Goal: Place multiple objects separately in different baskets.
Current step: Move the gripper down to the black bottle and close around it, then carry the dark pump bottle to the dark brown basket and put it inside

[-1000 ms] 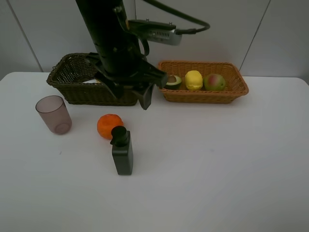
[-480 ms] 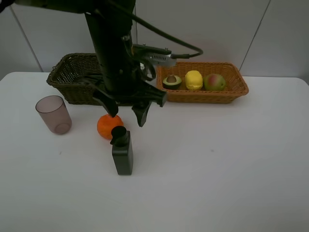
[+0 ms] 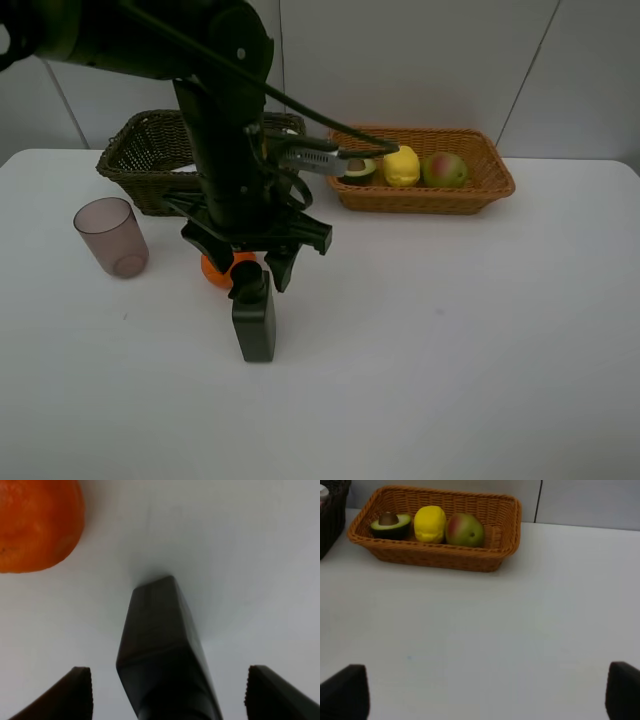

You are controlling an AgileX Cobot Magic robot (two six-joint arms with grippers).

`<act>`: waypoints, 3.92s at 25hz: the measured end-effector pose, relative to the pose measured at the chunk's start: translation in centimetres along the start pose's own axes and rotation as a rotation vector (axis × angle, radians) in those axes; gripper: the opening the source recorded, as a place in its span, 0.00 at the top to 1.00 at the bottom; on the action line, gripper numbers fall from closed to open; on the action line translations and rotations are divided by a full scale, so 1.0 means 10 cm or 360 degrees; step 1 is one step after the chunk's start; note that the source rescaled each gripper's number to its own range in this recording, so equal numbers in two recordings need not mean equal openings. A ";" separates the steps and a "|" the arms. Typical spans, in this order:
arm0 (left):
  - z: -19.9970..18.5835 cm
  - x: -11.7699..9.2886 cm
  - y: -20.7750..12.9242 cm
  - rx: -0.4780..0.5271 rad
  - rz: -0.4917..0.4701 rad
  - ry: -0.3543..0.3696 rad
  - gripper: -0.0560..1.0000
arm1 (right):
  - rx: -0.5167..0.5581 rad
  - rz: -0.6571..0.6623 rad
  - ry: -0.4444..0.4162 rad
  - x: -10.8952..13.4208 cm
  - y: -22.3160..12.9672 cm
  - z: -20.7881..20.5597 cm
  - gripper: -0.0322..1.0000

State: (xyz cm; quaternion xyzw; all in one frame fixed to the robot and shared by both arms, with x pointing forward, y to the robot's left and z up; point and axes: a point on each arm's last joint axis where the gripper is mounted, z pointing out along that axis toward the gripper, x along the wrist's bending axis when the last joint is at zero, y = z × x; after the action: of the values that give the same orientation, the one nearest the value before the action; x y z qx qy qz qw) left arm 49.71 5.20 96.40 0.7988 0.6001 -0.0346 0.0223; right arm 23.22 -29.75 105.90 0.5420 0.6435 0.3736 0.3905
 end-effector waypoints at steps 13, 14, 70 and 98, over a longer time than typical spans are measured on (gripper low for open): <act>0.27 -0.01 -0.02 -0.0004 -0.0129 -0.0077 0.16 | 0.0000 0.0000 0.0000 0.00 0.00 0.00 0.00; 0.29 -0.01 -0.01 -0.0003 -0.0131 -0.0077 0.16 | 0.0000 0.0000 0.0000 0.00 0.00 0.00 0.00; 0.40 0.02 -0.04 0.0069 -0.0061 0.0041 0.46 | 0.0000 0.0000 0.0000 0.00 0.00 0.00 0.00; -0.75 -0.15 0.25 -0.0243 0.0081 0.0024 0.46 | 0.0000 0.0000 0.0000 0.00 0.00 0.00 0.00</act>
State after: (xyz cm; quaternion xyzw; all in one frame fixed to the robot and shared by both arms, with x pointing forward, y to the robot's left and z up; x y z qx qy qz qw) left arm 51.91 3.66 103.99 0.8100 0.5807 0.0180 0.0796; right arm 23.22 -29.75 105.90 0.5420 0.6435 0.3736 0.3905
